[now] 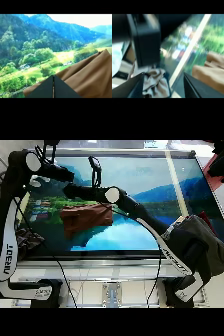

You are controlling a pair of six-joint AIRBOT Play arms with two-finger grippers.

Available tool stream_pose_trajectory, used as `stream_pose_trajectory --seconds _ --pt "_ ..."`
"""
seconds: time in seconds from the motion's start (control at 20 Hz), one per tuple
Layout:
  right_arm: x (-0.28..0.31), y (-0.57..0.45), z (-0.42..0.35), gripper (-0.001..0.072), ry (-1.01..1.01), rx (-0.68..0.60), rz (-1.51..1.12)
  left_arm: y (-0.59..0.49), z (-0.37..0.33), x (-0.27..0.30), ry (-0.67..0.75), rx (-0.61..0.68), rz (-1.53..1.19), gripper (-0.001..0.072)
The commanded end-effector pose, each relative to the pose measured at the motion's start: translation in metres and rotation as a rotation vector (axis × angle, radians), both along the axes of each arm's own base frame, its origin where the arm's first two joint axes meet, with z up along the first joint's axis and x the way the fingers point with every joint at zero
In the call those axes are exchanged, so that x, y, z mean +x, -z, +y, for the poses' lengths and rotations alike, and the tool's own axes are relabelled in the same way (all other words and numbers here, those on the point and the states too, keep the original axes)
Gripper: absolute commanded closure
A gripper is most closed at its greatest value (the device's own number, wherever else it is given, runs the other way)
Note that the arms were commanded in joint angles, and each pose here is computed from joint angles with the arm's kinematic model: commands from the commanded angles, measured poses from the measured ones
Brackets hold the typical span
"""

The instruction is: Fold the shirts.

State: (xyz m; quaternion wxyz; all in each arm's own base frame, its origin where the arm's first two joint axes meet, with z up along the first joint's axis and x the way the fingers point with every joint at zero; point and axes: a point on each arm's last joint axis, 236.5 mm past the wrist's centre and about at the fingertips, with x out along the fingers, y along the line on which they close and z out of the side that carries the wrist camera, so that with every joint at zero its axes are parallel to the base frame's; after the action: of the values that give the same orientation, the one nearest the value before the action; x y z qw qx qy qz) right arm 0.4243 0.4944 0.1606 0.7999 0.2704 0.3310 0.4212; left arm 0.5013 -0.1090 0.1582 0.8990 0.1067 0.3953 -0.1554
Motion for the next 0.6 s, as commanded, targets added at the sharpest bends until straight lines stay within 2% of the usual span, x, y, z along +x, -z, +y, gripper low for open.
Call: stream_pose_trajectory --seconds 0.0,0.1,0.3,0.4,0.55 --pt "0.026 0.000 -0.028 0.0172 0.041 -0.071 -0.073 0.001 0.002 -0.003 -0.006 0.002 0.014 0.0700" --pt "0.049 0.026 -0.072 0.0173 0.054 -0.206 -0.058 0.001 0.002 -0.003 -0.005 0.003 0.016 0.0700" --pt "0.072 0.098 -0.181 0.0173 0.133 -0.449 0.179 0.001 0.002 -0.001 -0.006 0.002 0.010 0.0700" --pt "0.071 0.128 -0.213 0.0171 0.154 -0.474 0.287 0.005 0.002 0.001 -0.006 0.002 0.014 0.0700" --pt "0.064 0.167 -0.224 0.0171 0.150 -0.442 0.410 0.010 0.001 0.002 -0.005 0.000 0.025 0.0691"
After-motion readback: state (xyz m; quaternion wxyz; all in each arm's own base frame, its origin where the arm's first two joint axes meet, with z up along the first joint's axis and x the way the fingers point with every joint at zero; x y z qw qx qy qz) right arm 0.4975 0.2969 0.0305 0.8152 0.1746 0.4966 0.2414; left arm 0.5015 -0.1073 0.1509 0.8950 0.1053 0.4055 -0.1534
